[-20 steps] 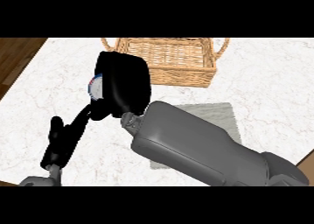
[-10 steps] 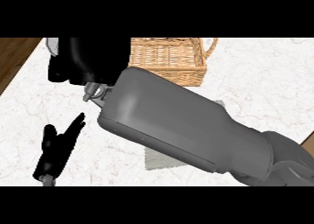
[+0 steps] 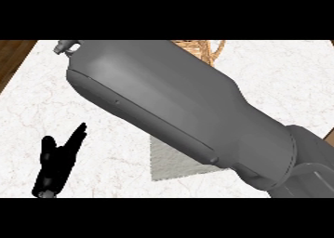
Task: Pick the can from the placemat and place it in the basket
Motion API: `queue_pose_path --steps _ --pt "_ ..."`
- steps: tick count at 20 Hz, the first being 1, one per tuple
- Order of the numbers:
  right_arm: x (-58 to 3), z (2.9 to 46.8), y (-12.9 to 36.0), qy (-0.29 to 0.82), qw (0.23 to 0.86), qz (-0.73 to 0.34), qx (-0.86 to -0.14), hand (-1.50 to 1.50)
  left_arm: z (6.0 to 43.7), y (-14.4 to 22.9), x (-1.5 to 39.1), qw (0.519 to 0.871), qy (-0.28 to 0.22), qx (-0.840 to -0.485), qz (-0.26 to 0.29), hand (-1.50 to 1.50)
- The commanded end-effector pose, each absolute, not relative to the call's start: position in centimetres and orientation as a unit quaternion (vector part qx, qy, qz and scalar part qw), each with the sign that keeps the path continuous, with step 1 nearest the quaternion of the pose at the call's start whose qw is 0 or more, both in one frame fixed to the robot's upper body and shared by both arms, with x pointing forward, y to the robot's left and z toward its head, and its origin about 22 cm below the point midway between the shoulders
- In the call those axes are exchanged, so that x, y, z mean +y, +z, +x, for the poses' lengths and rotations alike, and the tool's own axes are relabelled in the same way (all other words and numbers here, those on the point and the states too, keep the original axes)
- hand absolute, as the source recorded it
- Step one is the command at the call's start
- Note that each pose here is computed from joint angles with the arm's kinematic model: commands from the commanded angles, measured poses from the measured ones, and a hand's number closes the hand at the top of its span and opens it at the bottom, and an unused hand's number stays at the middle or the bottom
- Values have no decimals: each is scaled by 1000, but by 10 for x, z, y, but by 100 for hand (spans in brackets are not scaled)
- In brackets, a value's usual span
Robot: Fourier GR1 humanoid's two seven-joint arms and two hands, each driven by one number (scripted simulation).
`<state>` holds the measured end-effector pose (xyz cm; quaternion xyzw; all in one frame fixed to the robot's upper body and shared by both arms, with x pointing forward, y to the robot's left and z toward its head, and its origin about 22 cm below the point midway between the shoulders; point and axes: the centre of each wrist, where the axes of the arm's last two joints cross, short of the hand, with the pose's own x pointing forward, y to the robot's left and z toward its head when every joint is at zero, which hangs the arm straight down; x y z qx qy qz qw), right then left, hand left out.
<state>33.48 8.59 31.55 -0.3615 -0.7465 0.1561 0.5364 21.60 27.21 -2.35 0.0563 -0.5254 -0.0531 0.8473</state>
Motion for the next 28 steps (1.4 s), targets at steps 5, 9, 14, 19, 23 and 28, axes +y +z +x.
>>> queue_pose_path --steps 5,9,14,19,23,28 --pt "81 368 318 110 602 -395 -685 150 203 -36 275 864 -47 -497 60 0" --pt "81 371 317 113 606 -385 -687 150 216 -41 278 866 -49 -493 61 0" --pt "56 399 264 85 625 -376 -679 150 213 -28 280 863 -52 -500 50 0" --pt "38 410 251 29 653 -320 -686 150 214 -37 272 863 -50 -498 65 0" --pt "31 416 235 32 649 -319 -690 150 202 -46 276 868 -55 -491 58 0" --pt "21 423 219 31 655 -312 -688 150 216 -39 281 862 -44 -502 55 0"
